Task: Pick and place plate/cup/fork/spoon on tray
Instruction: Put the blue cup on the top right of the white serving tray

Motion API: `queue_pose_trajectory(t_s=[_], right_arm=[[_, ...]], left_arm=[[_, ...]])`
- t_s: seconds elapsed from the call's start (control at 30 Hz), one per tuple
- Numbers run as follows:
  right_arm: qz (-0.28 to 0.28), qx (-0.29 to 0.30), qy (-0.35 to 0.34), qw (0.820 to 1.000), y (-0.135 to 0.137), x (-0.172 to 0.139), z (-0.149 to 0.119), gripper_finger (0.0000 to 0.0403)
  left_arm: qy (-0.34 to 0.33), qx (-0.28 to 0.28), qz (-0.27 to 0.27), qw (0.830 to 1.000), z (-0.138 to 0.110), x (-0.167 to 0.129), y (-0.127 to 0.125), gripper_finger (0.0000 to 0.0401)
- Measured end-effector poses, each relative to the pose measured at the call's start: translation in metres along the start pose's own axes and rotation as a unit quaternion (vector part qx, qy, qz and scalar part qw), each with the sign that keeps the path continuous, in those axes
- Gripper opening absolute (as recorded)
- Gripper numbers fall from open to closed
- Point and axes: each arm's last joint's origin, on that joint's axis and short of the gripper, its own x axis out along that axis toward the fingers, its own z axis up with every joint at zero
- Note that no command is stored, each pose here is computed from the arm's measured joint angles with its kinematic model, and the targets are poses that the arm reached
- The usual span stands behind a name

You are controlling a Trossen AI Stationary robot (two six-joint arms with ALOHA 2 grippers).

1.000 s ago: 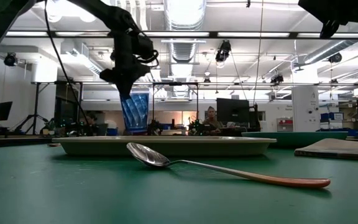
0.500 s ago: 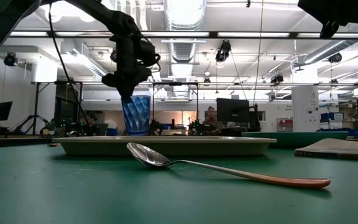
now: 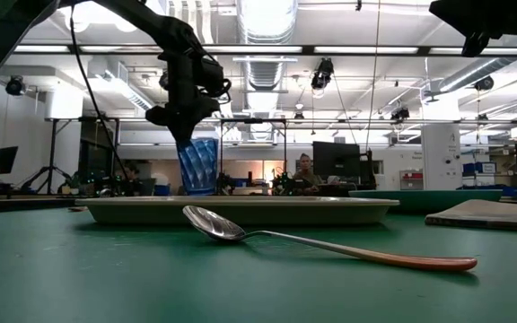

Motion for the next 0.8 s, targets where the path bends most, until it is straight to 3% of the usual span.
queue_pose_trajectory(t_s=[0.8], right_arm=[[0.0, 0.0, 0.003, 1.0, 0.0, 0.0, -0.0007, 0.0009]], left_arm=[[-0.019, -0.003, -0.004, 1.0, 0.0069, 0.0074, 0.0002, 0.0001]])
